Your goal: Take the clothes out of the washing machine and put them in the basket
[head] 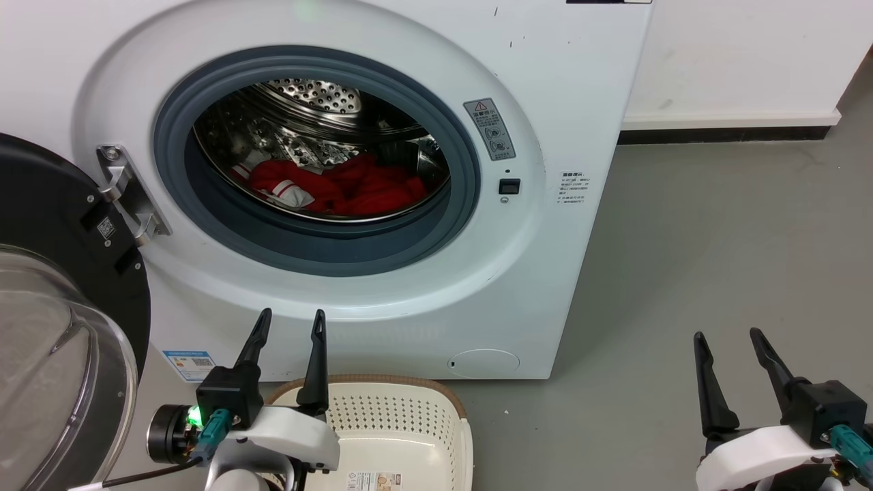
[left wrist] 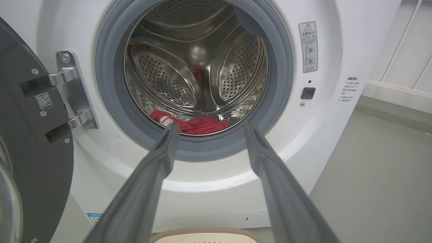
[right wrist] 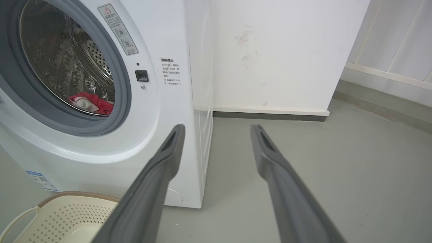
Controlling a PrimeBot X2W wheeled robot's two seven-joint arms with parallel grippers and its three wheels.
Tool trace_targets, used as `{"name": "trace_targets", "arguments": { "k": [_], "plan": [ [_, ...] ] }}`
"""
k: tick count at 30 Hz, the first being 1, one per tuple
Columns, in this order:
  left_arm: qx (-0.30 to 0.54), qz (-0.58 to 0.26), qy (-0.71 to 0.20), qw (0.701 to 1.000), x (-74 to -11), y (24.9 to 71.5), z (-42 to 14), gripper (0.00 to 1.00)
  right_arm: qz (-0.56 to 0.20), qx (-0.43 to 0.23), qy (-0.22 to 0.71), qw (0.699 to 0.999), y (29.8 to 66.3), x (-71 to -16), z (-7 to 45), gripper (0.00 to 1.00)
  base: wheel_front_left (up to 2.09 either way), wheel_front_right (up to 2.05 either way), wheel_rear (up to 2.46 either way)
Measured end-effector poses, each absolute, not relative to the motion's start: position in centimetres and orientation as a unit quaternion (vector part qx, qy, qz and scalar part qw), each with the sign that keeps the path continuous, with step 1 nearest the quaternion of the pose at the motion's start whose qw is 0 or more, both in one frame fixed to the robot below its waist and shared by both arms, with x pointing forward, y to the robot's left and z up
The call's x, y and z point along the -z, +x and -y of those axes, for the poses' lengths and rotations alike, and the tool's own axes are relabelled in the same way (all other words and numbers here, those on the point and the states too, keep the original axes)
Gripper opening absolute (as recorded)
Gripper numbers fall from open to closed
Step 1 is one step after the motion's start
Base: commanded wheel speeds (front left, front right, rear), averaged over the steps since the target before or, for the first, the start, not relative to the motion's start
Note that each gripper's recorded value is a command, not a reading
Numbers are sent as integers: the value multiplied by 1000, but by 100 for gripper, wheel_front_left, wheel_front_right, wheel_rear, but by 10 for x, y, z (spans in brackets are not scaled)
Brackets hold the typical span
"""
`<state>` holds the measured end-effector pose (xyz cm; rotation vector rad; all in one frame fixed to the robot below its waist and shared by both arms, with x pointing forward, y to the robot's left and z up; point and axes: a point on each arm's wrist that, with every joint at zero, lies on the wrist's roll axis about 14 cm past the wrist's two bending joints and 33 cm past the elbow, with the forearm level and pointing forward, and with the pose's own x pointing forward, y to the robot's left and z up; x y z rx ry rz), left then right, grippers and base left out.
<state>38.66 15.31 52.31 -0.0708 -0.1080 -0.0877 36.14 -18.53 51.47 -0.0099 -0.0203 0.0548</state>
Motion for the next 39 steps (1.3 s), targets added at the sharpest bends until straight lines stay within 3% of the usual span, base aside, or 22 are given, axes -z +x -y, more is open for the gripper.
{"name": "trace_targets", "arguments": {
  "k": [29,39],
  "plan": [
    [40,45,-11,998,-513,390,-155,100,5,-36,-36,999,362,-509,181,100,0,0,0],
    [50,46,1,998,-516,437,-157,100,1,-35,-36,999,381,-506,182,100,0,0,0]
  ]
}}
